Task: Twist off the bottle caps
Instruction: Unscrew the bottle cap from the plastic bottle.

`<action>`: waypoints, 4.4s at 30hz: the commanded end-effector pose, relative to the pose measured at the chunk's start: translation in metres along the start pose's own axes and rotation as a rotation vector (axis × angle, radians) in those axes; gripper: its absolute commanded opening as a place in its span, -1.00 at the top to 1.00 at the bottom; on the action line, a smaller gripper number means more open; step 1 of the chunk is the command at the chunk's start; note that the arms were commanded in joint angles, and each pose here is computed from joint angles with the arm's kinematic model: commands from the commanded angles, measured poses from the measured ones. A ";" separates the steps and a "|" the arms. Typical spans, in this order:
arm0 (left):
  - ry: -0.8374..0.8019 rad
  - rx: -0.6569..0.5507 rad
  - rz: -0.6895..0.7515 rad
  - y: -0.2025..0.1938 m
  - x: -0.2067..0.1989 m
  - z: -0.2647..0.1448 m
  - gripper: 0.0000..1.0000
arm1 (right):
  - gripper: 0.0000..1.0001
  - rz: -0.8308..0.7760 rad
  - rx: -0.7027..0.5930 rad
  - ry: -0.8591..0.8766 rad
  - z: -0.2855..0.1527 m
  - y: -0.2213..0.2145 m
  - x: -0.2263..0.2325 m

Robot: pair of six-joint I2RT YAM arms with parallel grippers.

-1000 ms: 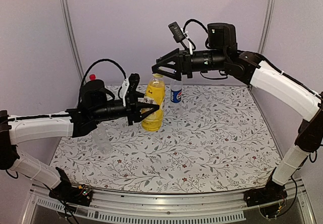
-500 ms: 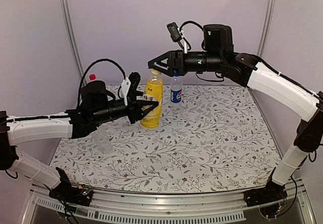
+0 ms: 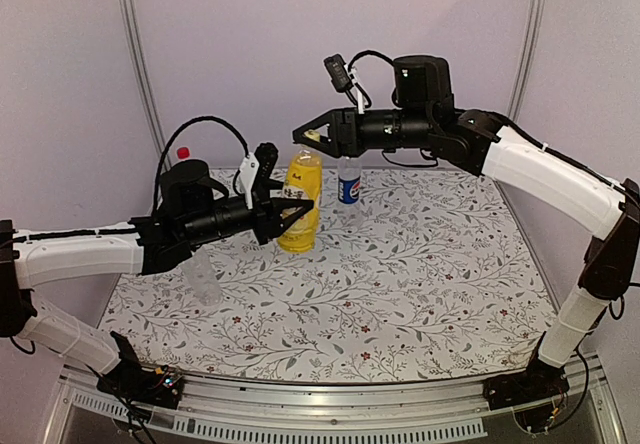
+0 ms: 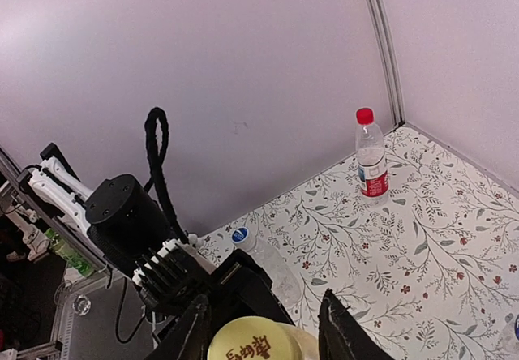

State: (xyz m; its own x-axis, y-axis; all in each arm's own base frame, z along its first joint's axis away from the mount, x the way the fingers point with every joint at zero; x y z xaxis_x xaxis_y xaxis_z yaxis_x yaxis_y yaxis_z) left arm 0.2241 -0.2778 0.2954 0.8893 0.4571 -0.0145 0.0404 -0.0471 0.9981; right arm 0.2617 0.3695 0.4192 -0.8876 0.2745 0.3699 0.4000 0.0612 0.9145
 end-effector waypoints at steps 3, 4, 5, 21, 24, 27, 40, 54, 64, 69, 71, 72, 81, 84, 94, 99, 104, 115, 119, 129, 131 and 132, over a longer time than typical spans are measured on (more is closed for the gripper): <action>-0.002 -0.038 0.026 0.017 -0.004 -0.003 0.55 | 0.30 -0.010 -0.003 0.009 0.005 -0.002 0.000; -0.003 -0.038 0.026 0.017 -0.004 -0.003 0.55 | 0.35 -0.011 -0.005 0.010 0.004 -0.002 0.000; -0.004 -0.038 0.026 0.017 -0.004 -0.003 0.54 | 0.42 -0.012 -0.004 0.010 0.004 -0.002 0.000; -0.591 -0.109 0.070 0.020 -0.046 -0.021 0.59 | 1.00 -0.353 0.114 0.575 -0.031 -0.014 0.033; -0.642 -0.101 0.044 0.018 -0.048 -0.021 0.57 | 1.00 -0.379 0.124 0.672 -0.035 -0.017 0.033; -0.641 -0.100 0.038 0.017 -0.047 -0.020 0.58 | 1.00 -0.390 0.126 0.670 -0.035 -0.019 0.032; -0.265 -0.078 0.038 0.016 -0.018 -0.009 0.60 | -0.58 -0.235 0.024 0.278 -0.035 0.015 0.016; 0.019 -0.038 0.034 0.015 -0.004 -0.004 0.65 | -0.44 -0.032 -0.087 -0.047 -0.023 0.024 0.006; 0.063 -0.046 0.030 0.019 -0.002 -0.006 0.65 | -0.35 -0.021 -0.053 -0.135 -0.013 0.008 -0.003; 0.074 -0.046 0.032 0.019 -0.001 -0.007 0.66 | -0.29 -0.006 -0.027 -0.128 -0.006 -0.001 -0.006; 0.080 -0.045 0.034 0.019 0.000 -0.007 0.66 | -0.22 -0.003 -0.026 -0.117 -0.005 -0.002 -0.006; 0.082 -0.042 0.035 0.018 0.000 -0.007 0.66 | -0.19 -0.002 -0.026 -0.111 -0.005 -0.002 -0.005; 0.087 -0.036 0.038 0.018 0.000 -0.006 0.66 | 0.12 0.001 -0.013 -0.082 0.000 -0.006 -0.004; 0.086 -0.036 0.040 0.018 0.000 -0.006 0.66 | 0.27 -0.003 -0.016 -0.072 0.000 -0.005 -0.002; 0.077 -0.035 0.040 0.018 -0.002 -0.006 0.67 | 1.00 -0.003 -0.011 -0.034 0.002 -0.008 -0.001; -0.023 -0.058 0.049 0.019 -0.011 -0.008 0.67 | 1.00 -0.052 -0.019 0.064 -0.001 -0.007 0.007; -0.232 -0.092 0.057 0.021 -0.029 -0.012 0.71 | 1.00 -0.131 -0.006 0.240 -0.010 -0.009 0.003; -0.623 -0.099 0.040 0.019 -0.054 -0.020 0.71 | 1.00 -0.277 0.088 0.594 -0.026 -0.015 0.022; -0.667 -0.089 0.029 0.018 -0.056 -0.020 0.71 | 1.00 -0.302 0.096 0.676 -0.032 -0.018 0.026; -0.439 -0.074 0.010 0.018 -0.038 -0.010 0.72 | -0.03 -0.264 0.079 0.459 -0.031 -0.004 0.013; -0.329 -0.060 0.005 0.017 -0.029 -0.006 0.72 | -0.31 -0.233 0.064 0.393 -0.033 0.002 0.012; -0.276 -0.052 0.004 0.017 -0.025 -0.004 0.71 | -0.42 -0.221 0.049 0.361 -0.035 0.007 0.013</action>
State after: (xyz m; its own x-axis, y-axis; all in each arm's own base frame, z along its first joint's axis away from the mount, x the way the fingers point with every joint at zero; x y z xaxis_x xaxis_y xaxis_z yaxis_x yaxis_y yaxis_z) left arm 0.1862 -0.2854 0.3017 0.9979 0.0099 -0.0633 0.0634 -0.0081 0.9980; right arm 0.2336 0.3438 0.4216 -0.9435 -0.2777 0.1808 0.1435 0.1494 0.9783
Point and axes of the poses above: each gripper's point midway between its finger pads, its own z axis out along the fingers, its own x axis along the line the jaws close on, y = z × x, the point moved 8 cm from there along -z, back along the fingers
